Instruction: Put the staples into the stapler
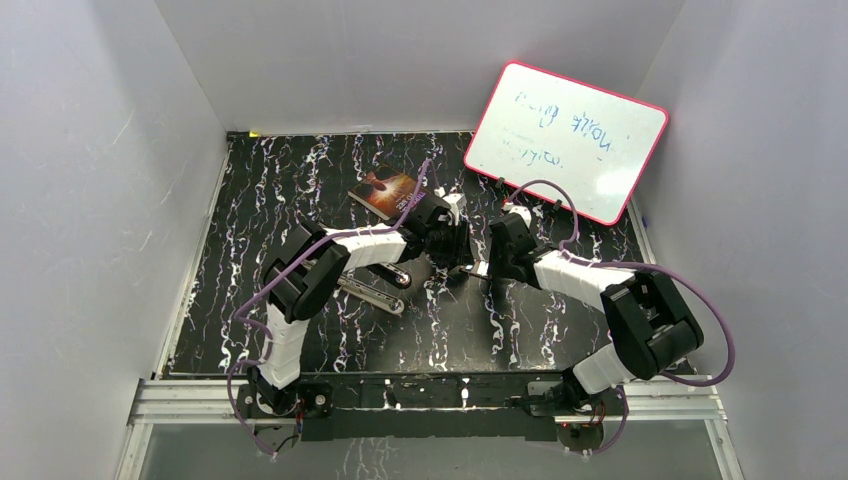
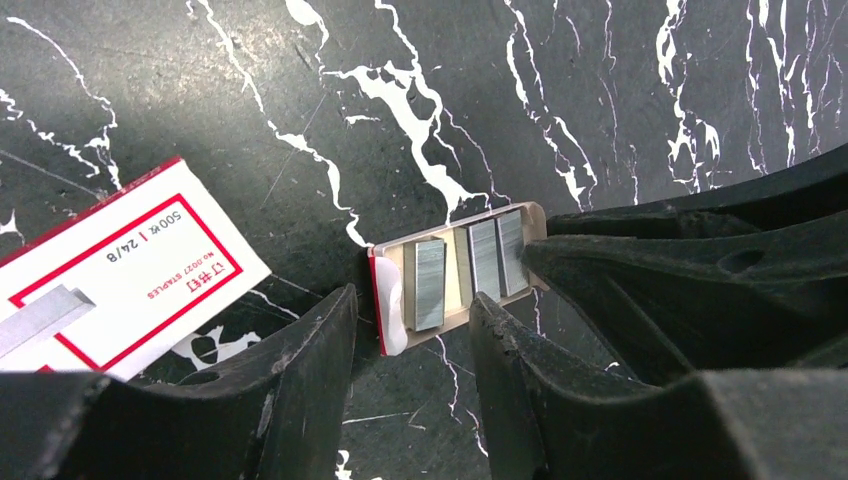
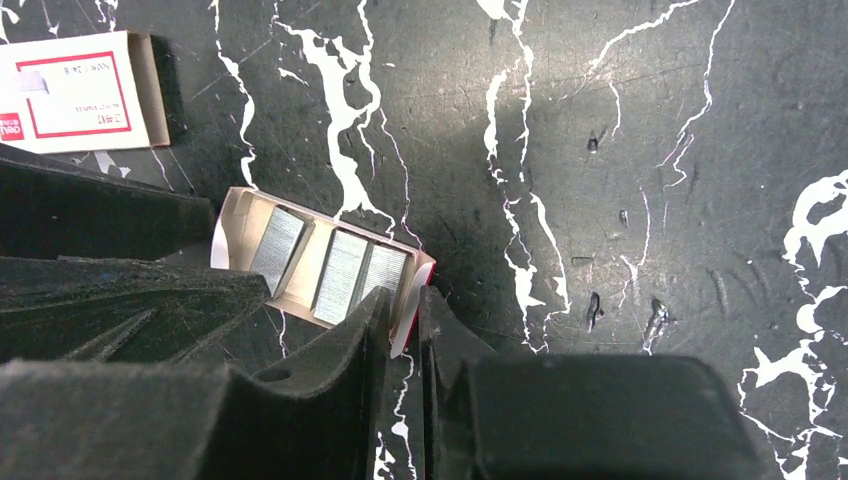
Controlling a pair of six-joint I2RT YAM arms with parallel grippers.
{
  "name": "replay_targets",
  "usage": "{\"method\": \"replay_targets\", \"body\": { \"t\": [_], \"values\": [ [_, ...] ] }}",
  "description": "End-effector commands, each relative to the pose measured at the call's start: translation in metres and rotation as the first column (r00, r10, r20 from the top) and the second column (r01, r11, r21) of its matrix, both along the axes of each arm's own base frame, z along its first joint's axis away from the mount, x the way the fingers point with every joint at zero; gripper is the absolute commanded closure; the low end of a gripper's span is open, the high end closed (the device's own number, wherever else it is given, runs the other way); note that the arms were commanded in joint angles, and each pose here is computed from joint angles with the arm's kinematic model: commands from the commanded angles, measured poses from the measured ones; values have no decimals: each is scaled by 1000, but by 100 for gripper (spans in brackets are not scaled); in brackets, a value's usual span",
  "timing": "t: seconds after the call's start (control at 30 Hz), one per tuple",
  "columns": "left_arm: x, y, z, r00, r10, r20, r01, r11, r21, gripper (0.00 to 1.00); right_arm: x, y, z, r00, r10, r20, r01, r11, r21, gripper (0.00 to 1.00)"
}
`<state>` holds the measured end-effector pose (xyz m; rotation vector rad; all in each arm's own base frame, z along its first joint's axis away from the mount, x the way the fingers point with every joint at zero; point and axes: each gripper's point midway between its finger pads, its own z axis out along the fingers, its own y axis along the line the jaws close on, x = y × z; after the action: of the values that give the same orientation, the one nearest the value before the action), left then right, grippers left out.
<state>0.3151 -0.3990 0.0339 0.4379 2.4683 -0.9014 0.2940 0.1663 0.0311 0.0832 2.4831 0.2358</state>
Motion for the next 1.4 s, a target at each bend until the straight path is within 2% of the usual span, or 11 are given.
{"method": "replay_targets", "body": {
  "t": [0.0, 0.2, 0.33, 0.57, 1.37],
  "values": [
    [-1, -10, 5, 999, -36, -8, 36, 999, -25, 56, 1, -2, -5, 1000, -20, 5, 20, 1000, 8, 74],
    [0, -10, -1, 999, -43, -9, 43, 999, -6, 55, 1, -3, -6, 1000, -23, 4, 23, 1000, 4, 74],
    [3, 0, -8, 999, -32, 7, 32, 998, 59, 56, 1, -4, -6, 1000, -26, 5, 26, 1000, 0, 74],
    [9, 19, -14, 999, -13, 45, 5, 987, 163, 69, 2, -4, -7, 1000, -25, 3, 25, 1000, 0, 74],
    [16, 34, -1, 994, 11, 111, -34, 977, 209, 80, 2, -3, -9, 1000, -22, 1, 22, 1000, -3, 74]
  ]
}}
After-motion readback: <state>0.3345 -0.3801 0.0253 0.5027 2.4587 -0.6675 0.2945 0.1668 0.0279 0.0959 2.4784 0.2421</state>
